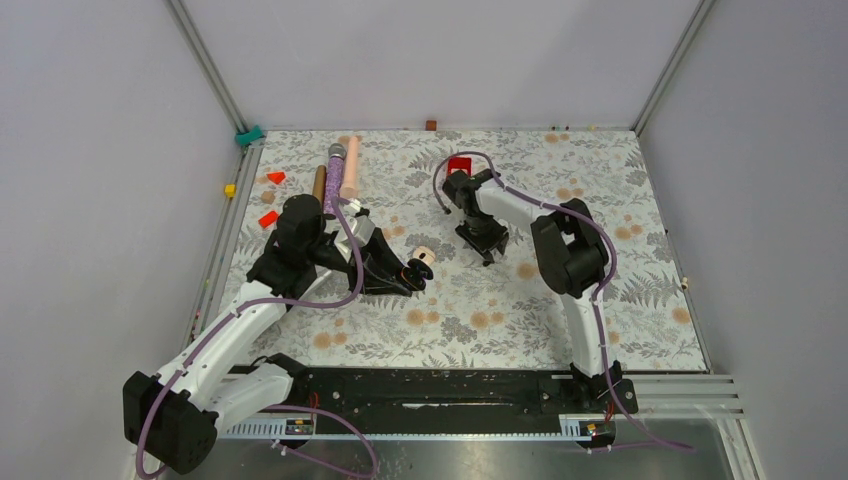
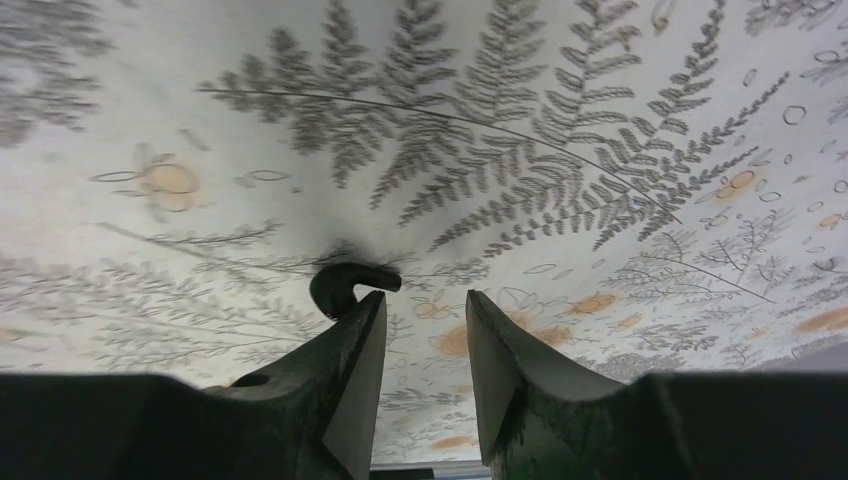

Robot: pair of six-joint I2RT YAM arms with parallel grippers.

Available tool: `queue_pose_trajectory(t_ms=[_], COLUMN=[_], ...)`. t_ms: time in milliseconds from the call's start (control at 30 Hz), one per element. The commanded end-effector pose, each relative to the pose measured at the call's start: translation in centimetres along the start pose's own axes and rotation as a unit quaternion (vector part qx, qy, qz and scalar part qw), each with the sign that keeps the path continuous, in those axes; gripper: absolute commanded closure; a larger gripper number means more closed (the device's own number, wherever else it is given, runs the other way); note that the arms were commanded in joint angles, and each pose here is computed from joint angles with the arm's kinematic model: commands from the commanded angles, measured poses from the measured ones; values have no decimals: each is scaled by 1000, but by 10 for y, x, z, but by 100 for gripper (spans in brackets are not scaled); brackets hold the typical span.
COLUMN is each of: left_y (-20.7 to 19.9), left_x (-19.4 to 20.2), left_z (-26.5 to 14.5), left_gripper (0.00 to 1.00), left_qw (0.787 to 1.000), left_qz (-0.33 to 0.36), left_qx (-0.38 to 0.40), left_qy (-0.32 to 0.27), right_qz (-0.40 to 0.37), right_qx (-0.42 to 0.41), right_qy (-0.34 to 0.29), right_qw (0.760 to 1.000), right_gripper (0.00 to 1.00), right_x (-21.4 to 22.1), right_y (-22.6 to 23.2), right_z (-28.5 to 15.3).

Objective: Insert the wireless bluetooth earbuds into the charging case
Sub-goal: Pick up the earbud from the center of the board.

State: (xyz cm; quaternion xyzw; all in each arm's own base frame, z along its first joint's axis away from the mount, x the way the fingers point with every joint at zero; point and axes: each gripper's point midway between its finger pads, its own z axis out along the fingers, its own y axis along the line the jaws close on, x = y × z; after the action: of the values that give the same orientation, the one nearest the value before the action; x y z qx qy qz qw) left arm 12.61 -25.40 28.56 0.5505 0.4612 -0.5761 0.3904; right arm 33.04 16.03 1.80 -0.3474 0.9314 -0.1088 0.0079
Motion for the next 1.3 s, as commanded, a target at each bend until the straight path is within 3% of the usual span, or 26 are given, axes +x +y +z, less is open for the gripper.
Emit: queue_pose_trajectory(t_ms=[0, 233, 567, 833, 1100, 1267], left_y=[-10, -10, -12, -14, -14, -15], left_x=[-8, -8, -10, -11, -10, -10], left_z=[0, 0, 0, -1, -2, -2], left_gripper=[100, 100, 100, 100, 100, 100], left_qw=[999, 999, 999, 999, 999, 999], left_qz=[33, 34, 37, 41, 41, 41], left_qx=[20, 21, 27, 30, 30, 32], left_qy=[-6, -6, -7, -8, -8, -8], right_qz=[-5, -40, -256, -378, -426, -444], right_qx=[-35, -1, -41, -55, -57, -15], right_qy=[-14, -41, -84, -55, -26, 18], right_qw=[999, 998, 962, 923, 902, 896], right_gripper=[57, 55, 49, 45, 42, 41], right_x=[-9, -11, -13, -13, -19, -22], right_y=[22, 5, 3, 21, 45, 40], right_z=[-22, -46, -80, -67, -44, -26])
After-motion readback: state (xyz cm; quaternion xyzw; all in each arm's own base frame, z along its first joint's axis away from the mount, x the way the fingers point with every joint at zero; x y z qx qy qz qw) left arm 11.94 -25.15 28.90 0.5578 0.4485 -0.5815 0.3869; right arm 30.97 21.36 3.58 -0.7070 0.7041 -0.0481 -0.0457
